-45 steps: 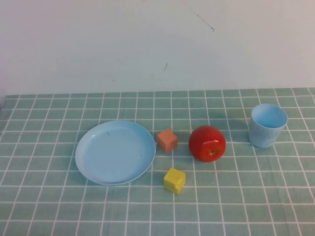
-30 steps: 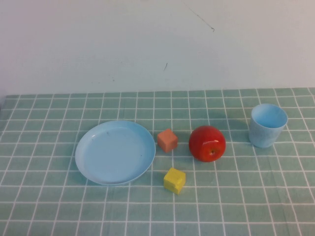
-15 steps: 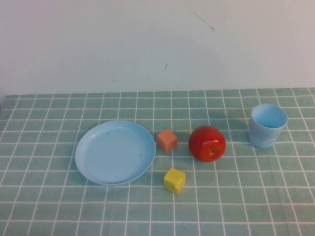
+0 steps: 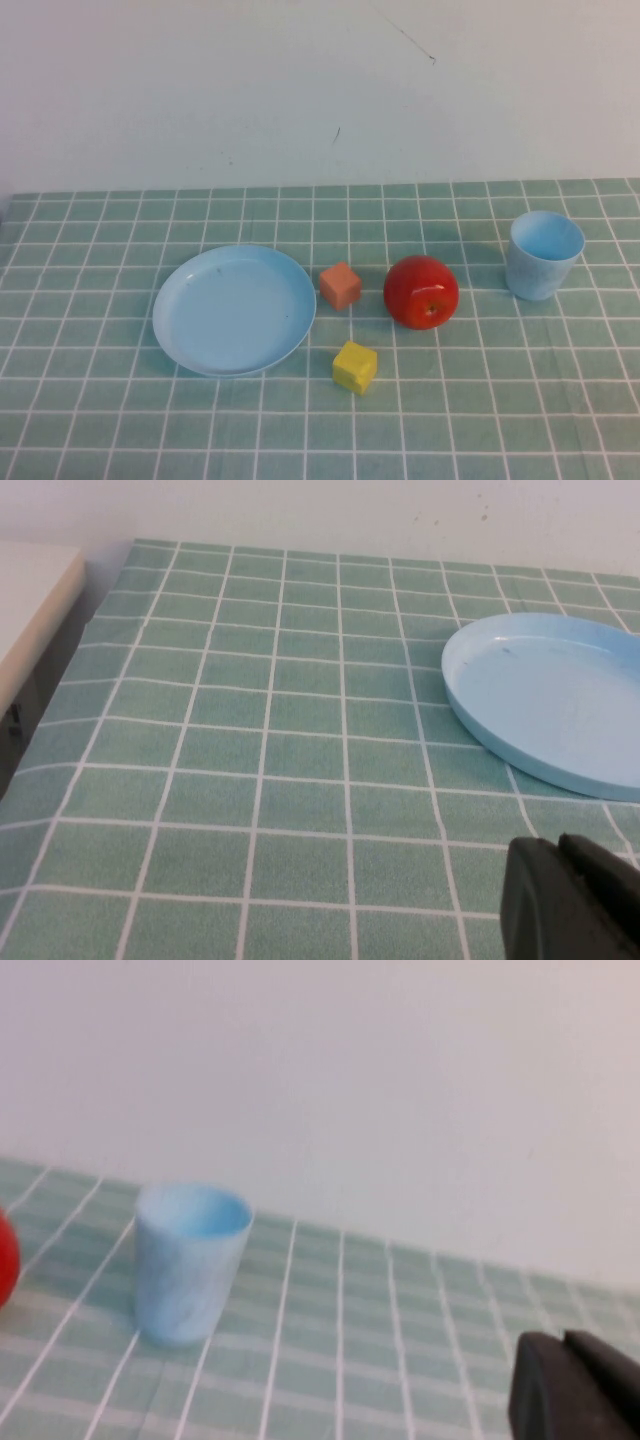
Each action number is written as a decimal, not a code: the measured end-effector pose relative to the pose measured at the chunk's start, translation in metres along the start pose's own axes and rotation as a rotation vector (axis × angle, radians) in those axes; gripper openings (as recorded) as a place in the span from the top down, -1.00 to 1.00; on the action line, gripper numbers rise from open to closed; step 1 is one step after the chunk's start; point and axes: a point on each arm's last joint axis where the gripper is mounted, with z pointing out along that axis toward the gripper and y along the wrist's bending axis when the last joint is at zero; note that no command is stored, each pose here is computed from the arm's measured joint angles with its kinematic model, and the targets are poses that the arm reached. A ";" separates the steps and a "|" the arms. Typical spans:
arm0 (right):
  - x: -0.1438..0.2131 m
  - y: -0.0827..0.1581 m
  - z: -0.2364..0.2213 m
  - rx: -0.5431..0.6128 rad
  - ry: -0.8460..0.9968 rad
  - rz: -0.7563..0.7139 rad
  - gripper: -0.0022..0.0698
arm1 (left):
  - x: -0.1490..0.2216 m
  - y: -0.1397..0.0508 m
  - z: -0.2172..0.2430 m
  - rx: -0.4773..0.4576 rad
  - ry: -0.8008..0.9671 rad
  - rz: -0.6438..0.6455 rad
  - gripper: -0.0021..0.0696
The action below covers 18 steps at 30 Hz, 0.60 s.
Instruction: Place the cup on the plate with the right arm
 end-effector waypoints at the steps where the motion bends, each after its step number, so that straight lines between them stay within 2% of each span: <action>1: -0.005 -0.002 0.000 0.024 -0.058 0.002 0.95 | 0.000 0.000 0.000 0.000 0.000 0.000 0.95; 9: -0.042 -0.018 -0.012 0.204 -0.482 0.028 0.95 | 0.000 0.000 0.000 0.000 0.000 0.000 0.95; 18: -0.065 -0.031 -0.036 0.365 -0.841 0.049 0.95 | 0.000 0.000 0.000 0.000 0.000 -0.002 0.95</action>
